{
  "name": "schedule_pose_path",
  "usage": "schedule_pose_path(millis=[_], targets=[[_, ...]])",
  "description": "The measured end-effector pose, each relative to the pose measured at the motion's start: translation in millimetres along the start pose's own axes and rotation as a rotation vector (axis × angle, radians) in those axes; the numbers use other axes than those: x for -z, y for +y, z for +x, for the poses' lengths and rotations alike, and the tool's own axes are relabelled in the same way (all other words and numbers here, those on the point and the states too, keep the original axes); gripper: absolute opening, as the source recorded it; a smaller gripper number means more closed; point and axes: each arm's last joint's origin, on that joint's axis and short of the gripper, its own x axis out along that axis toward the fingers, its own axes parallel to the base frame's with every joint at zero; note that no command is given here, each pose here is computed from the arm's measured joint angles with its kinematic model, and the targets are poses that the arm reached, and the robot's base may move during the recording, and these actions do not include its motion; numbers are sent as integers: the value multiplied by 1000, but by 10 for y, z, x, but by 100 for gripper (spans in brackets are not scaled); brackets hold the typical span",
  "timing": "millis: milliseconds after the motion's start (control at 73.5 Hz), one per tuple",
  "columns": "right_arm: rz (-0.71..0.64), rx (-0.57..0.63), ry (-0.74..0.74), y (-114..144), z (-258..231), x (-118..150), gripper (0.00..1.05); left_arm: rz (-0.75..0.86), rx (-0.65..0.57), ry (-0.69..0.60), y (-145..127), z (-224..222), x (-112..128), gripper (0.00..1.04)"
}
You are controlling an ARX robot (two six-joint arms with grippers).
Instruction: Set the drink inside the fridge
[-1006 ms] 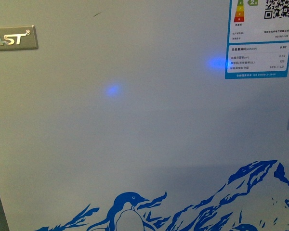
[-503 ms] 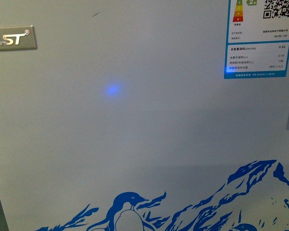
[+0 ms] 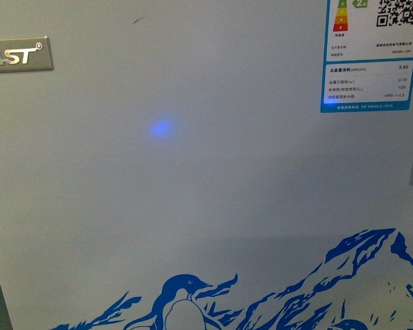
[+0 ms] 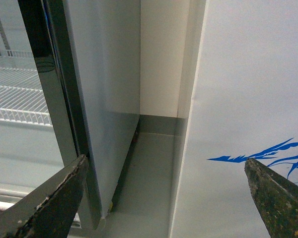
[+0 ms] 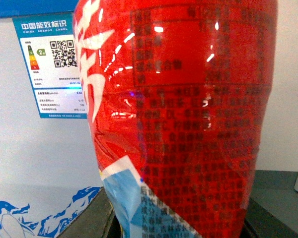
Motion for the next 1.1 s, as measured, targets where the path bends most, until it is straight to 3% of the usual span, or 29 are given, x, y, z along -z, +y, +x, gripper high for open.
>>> schedule_pose_path(millis=[1102], targets=[[-9, 4, 11, -1, 1, 36, 38, 1, 0, 0, 0, 0, 0, 97]])
